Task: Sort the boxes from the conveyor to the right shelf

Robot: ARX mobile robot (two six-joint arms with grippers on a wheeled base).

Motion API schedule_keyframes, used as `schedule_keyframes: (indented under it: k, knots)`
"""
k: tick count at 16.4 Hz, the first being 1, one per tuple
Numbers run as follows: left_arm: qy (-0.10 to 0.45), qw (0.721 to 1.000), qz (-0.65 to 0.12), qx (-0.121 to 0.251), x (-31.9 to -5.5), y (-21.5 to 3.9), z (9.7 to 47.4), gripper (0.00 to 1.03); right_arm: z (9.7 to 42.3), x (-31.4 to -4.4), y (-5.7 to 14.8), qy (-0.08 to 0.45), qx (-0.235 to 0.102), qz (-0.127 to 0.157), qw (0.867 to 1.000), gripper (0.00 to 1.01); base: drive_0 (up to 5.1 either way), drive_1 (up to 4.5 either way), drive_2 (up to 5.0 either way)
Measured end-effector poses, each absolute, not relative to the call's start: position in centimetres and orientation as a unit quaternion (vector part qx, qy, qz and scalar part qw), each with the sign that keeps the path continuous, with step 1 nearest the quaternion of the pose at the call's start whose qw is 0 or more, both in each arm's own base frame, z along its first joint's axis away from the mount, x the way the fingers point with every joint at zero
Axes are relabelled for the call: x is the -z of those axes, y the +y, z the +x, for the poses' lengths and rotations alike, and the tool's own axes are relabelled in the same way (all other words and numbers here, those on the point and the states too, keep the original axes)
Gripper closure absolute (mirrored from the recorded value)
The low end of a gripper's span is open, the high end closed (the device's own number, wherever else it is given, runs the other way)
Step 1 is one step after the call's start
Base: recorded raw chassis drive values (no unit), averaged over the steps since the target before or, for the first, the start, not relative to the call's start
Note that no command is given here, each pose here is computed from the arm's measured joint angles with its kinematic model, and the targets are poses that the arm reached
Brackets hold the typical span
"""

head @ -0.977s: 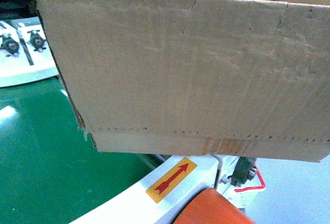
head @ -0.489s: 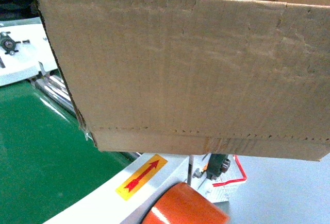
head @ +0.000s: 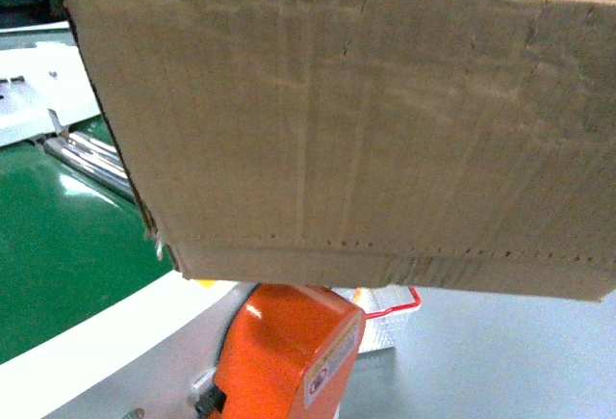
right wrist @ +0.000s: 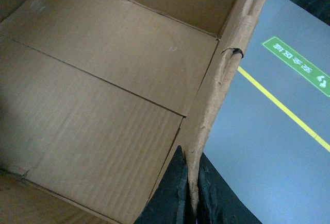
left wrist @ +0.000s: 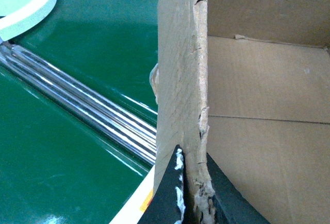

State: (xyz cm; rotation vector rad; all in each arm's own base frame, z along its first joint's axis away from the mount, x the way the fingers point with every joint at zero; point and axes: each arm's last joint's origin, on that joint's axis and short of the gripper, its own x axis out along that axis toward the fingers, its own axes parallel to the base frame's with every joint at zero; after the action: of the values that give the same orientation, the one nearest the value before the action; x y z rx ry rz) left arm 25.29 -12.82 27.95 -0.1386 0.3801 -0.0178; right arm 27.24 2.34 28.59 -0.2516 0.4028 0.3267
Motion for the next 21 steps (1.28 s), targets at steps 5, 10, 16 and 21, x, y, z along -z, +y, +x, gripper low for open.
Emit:
schedule_keyframes:
  k: [5,10,16,21]
  knots:
    - [0.192,0.979,-0.067,0.008,-27.89,-12.81,25.28,1.0,27.32,-28.46,2.35,0.202,-0.161,-0.124,0.958,0.99,-0.9,-0.9,-0.9]
    - [0.192,0.979,-0.067,0.008,-27.9,-12.81,25.28,1.0,27.32,-28.46,2.35,0.202,-0.161,-0.124,0.958,0.99,-1.0,-1.0,-1.0]
    - [0.192,0.979,-0.067,0.008,-27.9,-12.81,25.28,1.0,27.32,-28.46,2.35,0.202,-0.162,-0.124,0.958,0.99,-1.1,-1.08,-1.1]
    - [0.192,0.979,-0.067,0.008,-27.9,-12.81,25.28,1.0,27.32,-28.46,2.35,0.202,-0.161,-0.124,0.958,0.99,-1.1,-1.08,-1.1]
